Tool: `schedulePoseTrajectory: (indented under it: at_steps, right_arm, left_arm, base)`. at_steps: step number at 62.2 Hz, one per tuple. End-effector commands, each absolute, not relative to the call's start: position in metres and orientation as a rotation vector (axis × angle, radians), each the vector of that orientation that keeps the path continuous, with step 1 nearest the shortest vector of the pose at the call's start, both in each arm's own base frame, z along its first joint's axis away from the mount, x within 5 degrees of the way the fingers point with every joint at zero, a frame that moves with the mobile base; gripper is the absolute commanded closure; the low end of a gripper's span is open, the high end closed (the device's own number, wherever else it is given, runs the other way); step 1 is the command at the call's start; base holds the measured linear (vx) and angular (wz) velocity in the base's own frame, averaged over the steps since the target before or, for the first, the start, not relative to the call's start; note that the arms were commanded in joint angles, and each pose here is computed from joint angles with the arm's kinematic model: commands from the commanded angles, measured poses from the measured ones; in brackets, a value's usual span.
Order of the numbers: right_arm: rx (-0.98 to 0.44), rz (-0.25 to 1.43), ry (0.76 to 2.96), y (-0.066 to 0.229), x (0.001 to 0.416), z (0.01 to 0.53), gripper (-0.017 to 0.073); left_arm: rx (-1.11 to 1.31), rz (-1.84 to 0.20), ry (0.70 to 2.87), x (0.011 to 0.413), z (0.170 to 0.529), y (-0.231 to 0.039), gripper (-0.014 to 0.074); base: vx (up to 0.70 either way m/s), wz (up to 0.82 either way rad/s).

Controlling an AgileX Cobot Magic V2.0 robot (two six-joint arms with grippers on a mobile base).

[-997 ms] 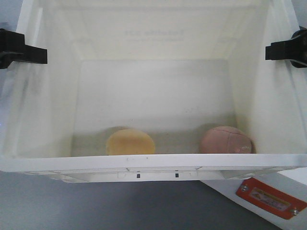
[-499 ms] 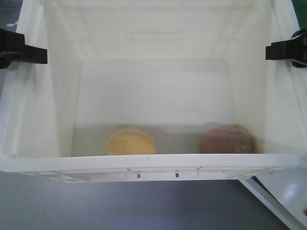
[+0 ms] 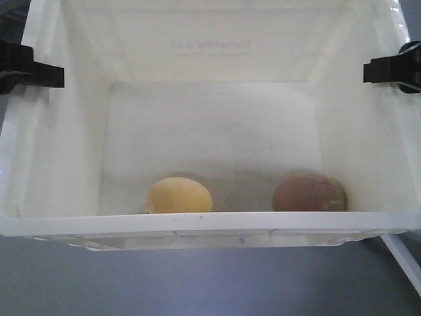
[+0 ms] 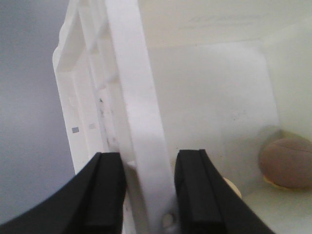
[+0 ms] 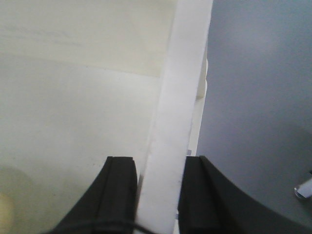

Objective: Place moving items into box and shelve
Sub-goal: 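Hold the tote with both grippers while the base drives away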

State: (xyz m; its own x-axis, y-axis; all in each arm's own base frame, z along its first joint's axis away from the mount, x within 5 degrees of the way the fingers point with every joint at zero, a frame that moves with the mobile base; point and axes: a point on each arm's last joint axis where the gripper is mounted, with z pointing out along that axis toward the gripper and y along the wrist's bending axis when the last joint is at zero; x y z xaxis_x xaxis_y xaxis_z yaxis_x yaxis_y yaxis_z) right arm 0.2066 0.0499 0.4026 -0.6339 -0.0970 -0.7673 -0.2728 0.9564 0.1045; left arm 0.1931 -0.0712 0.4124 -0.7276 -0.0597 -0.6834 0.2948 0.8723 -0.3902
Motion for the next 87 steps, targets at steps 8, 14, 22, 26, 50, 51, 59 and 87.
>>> schedulePoseTrajectory:
  at_steps: [8,14,22,26,50,51,59,87]
  right_arm:
    - [-0.231,0.275,2.046,0.0485,0.2041,0.4327,0.0565]
    - [-0.231,0.275,2.046,0.0485,0.2041,0.4327,0.0565]
    - [-0.231,0.275,2.046,0.0485,0.2041,0.4327,0.0565]
    - [-0.231,0.275,2.046,0.0485,0.2041,0.4327,0.0565]
    - [-0.231,0.275,2.046,0.0485,0.2041,0.4327,0.0565]
    - [-0.231,0.275,2.046,0.0485,0.2041,0.4327,0.0565]
    - [-0.231,0.275,2.046,0.0485,0.2041,0.4327,0.0565]
    - [-0.231,0.275,2.046,0.0485,0.2041,0.4327,0.0565]
  left_arm:
    - [0.151,-0.693,2.112,0.1872,0.4415,-0.0730,0.0600]
    - [0.151,-0.693,2.112,0.1872,0.4415,-0.0730,0.0600]
    - [0.151,-0.693,2.112,0.1872,0.4415,-0.0730,0.0600]
    - [0.151,-0.693,2.112,0.1872,0.4415,-0.0730,0.0600]
    - [0.151,-0.693,2.112,0.1872,0.4415,-0.0730,0.0600]
    - [0.151,-0.693,2.112,0.1872,0.4415,-0.0730,0.0600]
    - [0.151,-0.693,2.112,0.1872,0.4415,-0.0730,0.0600]
    - [0.151,-0.693,2.112,0.1872,0.4415,-0.0730,0.0600]
  base:
    - [-0.08,0.79]
    - [-0.08,0.75]
    - [-0.08,0.72]
    - [-0.09,0.71]
    - [-0.09,0.66]
    - [-0.10,0.58]
    - [-0.10,0.56]
    - [-0.09,0.47]
